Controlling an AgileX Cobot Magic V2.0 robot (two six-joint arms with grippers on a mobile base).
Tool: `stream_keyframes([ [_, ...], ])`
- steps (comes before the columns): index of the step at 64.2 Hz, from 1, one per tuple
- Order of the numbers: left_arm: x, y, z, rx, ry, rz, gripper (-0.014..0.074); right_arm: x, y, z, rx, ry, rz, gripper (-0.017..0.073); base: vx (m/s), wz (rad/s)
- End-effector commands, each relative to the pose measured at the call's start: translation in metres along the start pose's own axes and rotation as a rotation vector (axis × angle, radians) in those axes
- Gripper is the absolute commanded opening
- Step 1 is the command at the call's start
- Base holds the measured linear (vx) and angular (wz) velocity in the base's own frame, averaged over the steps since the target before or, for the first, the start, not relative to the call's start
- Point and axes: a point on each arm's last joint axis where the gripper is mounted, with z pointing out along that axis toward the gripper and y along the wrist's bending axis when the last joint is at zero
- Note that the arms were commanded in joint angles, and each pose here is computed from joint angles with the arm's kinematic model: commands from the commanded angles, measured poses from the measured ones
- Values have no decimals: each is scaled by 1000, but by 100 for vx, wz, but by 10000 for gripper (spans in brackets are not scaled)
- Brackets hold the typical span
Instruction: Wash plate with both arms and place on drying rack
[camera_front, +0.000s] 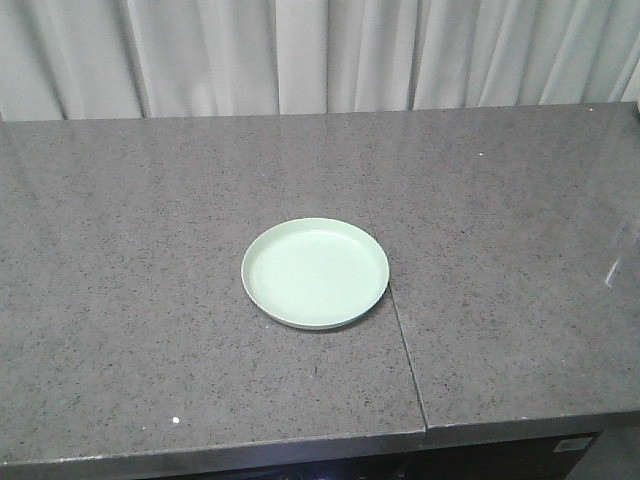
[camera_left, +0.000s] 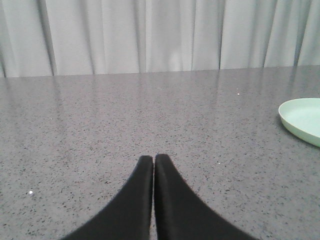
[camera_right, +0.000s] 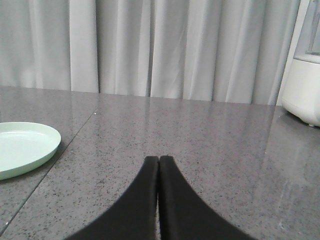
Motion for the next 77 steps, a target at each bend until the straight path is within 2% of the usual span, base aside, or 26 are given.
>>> stream_keyframes([
  [1, -2, 0, -1, 6, -73, -12, -2, -24, -2, 7, 6, 15, -19, -10, 0, 0],
  [18, -2, 0, -1, 6, -73, -12, -2, -51, -3, 39, -17, 292, -25, -10, 0, 0],
  [31, -2, 0, -1, 6, -73, -12, -2, -73, -4, 67, -29, 438, -24, -10, 0, 0],
  [41, -2, 0, -1, 6, -73, -12, -2, -81, -4, 87, -46, 565, 3, -10, 0, 0],
  [50, -2, 0, -1, 6, -73, -12, -2, -78, -3, 99, -47, 591, 10, -10, 0, 0],
  [56, -2, 0, -1, 6, -73, -12, -2, -75, -3, 101, -45, 616, 40, -10, 0, 0],
  [69, -2, 0, -1, 6, -73, -12, -2, -76, -4, 101, -55, 610, -18, 13, 0, 0],
  [77, -2, 0, -1, 6, -73, -12, -2, -75, -3, 101, -60, 616, -17, 72, 0, 0],
])
